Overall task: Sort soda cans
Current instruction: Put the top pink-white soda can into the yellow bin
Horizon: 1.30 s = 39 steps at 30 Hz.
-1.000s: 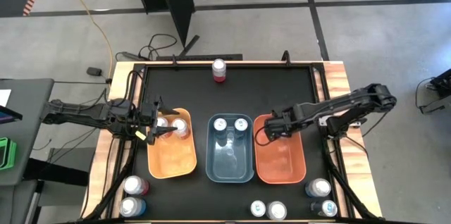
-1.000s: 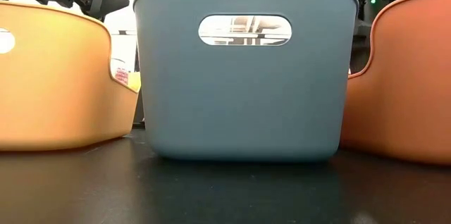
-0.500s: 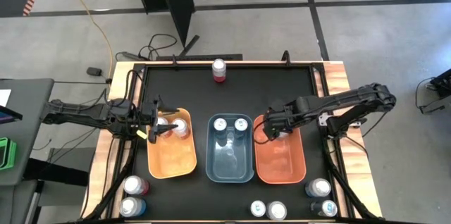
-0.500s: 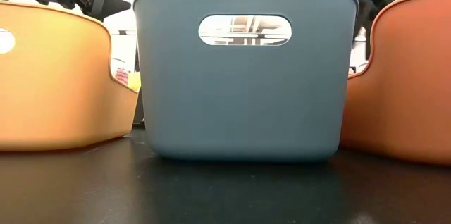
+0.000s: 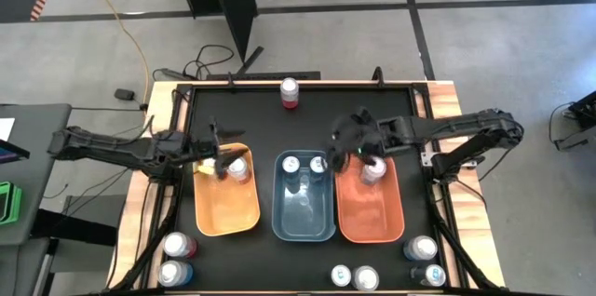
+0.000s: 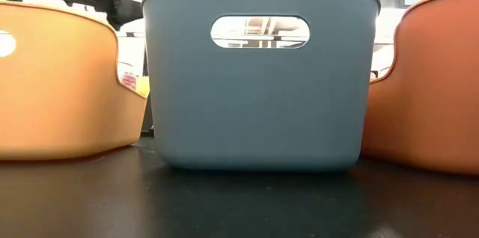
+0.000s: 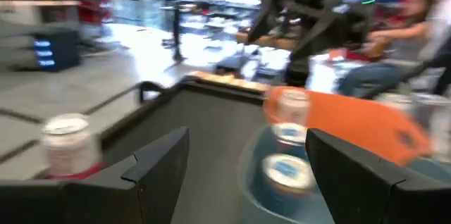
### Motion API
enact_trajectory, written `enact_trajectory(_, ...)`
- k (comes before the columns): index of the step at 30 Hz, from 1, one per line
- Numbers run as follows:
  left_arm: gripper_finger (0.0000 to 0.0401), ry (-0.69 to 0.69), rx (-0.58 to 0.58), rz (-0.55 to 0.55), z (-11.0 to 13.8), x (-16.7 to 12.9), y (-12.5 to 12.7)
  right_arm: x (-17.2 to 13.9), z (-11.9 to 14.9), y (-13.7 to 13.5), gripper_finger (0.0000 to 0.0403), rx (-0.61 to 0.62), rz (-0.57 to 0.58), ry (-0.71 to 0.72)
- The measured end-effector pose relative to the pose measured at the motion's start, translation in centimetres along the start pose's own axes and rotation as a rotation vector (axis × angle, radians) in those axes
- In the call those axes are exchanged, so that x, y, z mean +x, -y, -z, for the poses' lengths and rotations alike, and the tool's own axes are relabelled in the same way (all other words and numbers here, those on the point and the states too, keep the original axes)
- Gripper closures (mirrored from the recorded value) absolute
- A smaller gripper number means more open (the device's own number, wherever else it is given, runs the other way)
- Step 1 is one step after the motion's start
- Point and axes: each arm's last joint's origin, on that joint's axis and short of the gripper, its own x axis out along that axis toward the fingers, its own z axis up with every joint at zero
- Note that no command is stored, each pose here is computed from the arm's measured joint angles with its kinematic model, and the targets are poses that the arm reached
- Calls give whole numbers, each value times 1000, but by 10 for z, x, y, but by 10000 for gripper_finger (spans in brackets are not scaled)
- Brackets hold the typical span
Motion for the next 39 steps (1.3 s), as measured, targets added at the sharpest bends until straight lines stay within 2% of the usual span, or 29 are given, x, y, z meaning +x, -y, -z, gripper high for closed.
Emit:
enact_trajectory(5, 114, -43, 24, -99, -19, 38, -9, 9, -20, 11, 18, -16, 11, 126)
enact_trajectory(10, 91, -207, 95, -153, -42, 87, -30, 6, -31, 8, 18, -47, -14, 229)
enact_trajectory(16, 64, -479, 150, -209, -67, 146, -77, -5, -27, -10, 18, -116, -71, 260)
enact_trajectory(21, 57, -623, 123, -148, -82, 182, -125, -20, -14, -33, 18, -185, -141, 249)
enact_trajectory(24, 57, -710, 153, -86, -80, 200, -151, -32, -5, -48, 18, -232, -190, 242)
enact_trajectory(28, 57, -819, 285, -11, -70, 218, -173, -48, 8, -64, 18, -280, -212, 252)
enact_trajectory(33, 57, -894, 396, 67, -56, 233, -185, -56, 33, -78, 18, -339, -155, 266)
enact_trajectory(39, 57, -952, 432, 114, -42, 241, -190, -63, 38, -80, 19, -359, -116, 279)
